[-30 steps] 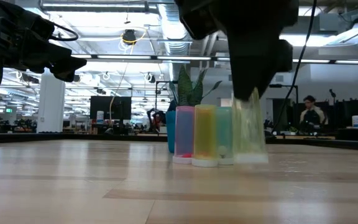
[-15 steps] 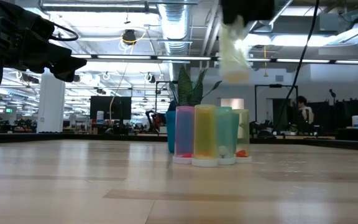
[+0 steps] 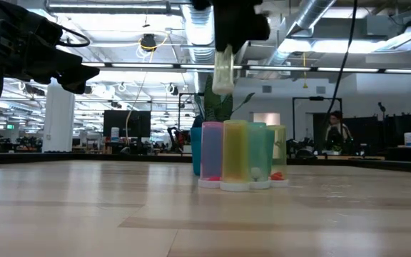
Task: Pick and place pill bottles into a basket
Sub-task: Put the yellow pill bottle into the blue container
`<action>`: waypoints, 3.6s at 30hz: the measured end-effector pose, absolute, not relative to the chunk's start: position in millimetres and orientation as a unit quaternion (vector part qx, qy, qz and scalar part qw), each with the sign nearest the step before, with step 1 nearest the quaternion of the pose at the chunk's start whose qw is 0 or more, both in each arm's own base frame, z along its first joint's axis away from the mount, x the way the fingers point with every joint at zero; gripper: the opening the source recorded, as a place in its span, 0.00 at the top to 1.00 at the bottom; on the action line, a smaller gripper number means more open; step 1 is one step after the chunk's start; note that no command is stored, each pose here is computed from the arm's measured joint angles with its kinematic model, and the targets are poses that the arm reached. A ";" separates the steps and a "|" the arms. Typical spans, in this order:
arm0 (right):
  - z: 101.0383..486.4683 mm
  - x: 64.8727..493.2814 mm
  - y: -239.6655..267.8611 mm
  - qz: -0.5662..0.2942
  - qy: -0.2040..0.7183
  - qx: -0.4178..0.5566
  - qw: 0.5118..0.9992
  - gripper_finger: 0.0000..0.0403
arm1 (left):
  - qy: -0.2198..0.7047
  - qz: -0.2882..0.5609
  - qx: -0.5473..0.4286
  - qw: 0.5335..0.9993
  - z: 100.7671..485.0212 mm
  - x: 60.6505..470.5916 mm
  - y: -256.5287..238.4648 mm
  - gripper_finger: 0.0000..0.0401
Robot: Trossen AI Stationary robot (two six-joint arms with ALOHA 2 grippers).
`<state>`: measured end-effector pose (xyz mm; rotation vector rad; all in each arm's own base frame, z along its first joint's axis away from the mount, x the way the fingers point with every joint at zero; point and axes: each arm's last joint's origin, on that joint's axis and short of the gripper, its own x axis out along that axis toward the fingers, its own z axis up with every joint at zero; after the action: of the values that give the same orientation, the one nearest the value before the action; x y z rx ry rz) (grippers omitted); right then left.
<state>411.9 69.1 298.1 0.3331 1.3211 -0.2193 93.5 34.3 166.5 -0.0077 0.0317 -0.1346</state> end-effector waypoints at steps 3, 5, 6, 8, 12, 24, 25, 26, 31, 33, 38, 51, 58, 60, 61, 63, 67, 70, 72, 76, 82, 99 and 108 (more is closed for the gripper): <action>297.8 413.5 48.4 -0.109 0.613 0.151 0.768 0.74 | 0.016 -0.067 -0.004 0.998 166.5 93.5 34.2 0.47; 297.8 414.7 36.7 -0.110 0.613 0.147 0.769 0.74 | 0.016 -0.068 -0.004 0.998 166.5 93.5 34.2 0.47; 297.8 415.2 31.0 -0.110 0.612 0.145 0.769 0.74 | 0.016 -0.067 -0.004 0.998 166.5 93.5 34.3 0.47; 297.8 415.9 22.3 -0.110 0.612 0.141 0.771 0.74 | 0.016 -0.067 -0.004 0.998 166.5 93.5 34.3 0.47; 297.7 416.4 10.6 -0.123 0.609 0.128 0.773 0.74 | 0.016 -0.067 -0.004 0.998 166.4 93.5 34.3 0.47; 297.8 416.6 12.9 -0.131 0.606 0.106 0.778 0.74 | 0.016 -0.067 -0.004 0.998 166.5 93.5 34.2 0.47; 297.8 416.6 13.8 -0.130 0.606 0.105 0.778 0.74 | 0.016 -0.067 -0.004 0.998 166.4 93.5 34.3 0.47; 297.8 416.5 15.5 -0.126 0.607 0.102 0.778 0.74 | 0.016 -0.067 -0.004 0.998 166.4 93.5 34.3 0.47; 289.1 415.4 23.7 -0.114 0.619 0.084 0.773 0.74 | 0.016 -0.067 -0.004 0.998 166.5 93.5 34.2 0.47; 283.1 413.5 24.8 -0.118 0.630 0.072 0.764 0.74 | 0.016 -0.068 -0.004 0.998 166.5 93.5 34.2 0.47; 270.6 411.7 27.2 -0.108 0.646 0.045 0.755 0.74 | 0.016 -0.067 -0.004 0.998 166.5 93.5 34.3 0.47; 267.0 418.2 29.4 -0.070 0.627 0.017 0.776 0.74 | 0.016 -0.067 -0.004 0.998 166.5 93.5 34.3 0.47; 266.9 418.0 28.8 -0.051 0.630 -0.007 0.775 0.74 | 0.016 -0.067 -0.004 0.998 166.5 93.5 34.3 0.47; 266.8 417.7 27.0 -0.045 0.632 -0.015 0.774 0.74 | 0.016 -0.067 -0.004 0.998 166.5 93.5 34.3 0.47; 266.9 417.8 26.2 -0.043 0.632 -0.017 0.774 0.74 | 0.016 -0.068 -0.004 0.998 166.5 93.5 34.2 0.47; 266.9 418.0 23.0 -0.040 0.632 -0.022 0.773 0.74 | 0.016 -0.067 -0.004 0.998 166.5 93.5 34.3 0.47; 266.9 418.4 12.7 -0.043 0.633 -0.022 0.773 0.74 | 0.016 -0.067 -0.004 0.998 166.5 93.5 34.3 0.47; 266.9 418.6 3.8 -0.046 0.634 -0.019 0.772 0.74 | 0.016 -0.067 -0.004 0.998 166.5 93.5 34.2 0.47; 266.9 419.2 -2.5 -0.040 0.632 -0.013 0.774 0.74 | 0.016 -0.067 -0.004 0.998 166.5 93.5 34.3 0.47; 267.8 423.0 -14.2 -0.037 0.616 0.006 0.787 0.74 | 0.016 -0.067 -0.004 0.998 166.4 93.5 34.3 0.47; 269.1 427.1 -26.3 -0.041 0.596 0.021 0.802 0.74 | 0.016 -0.067 -0.004 0.998 166.5 93.5 34.2 0.47; 270.0 429.6 -30.1 -0.097 0.578 0.082 0.806 0.74 | 0.016 -0.067 -0.004 0.998 166.4 93.5 34.3 0.47; 269.3 427.3 -30.5 -0.093 0.589 0.067 0.800 0.74 | 0.016 -0.067 -0.004 0.998 166.5 93.5 34.3 0.47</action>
<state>427.3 -30.5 269.3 0.1440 1.2639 -0.2003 93.5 34.3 166.5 -0.0077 0.0317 -0.1345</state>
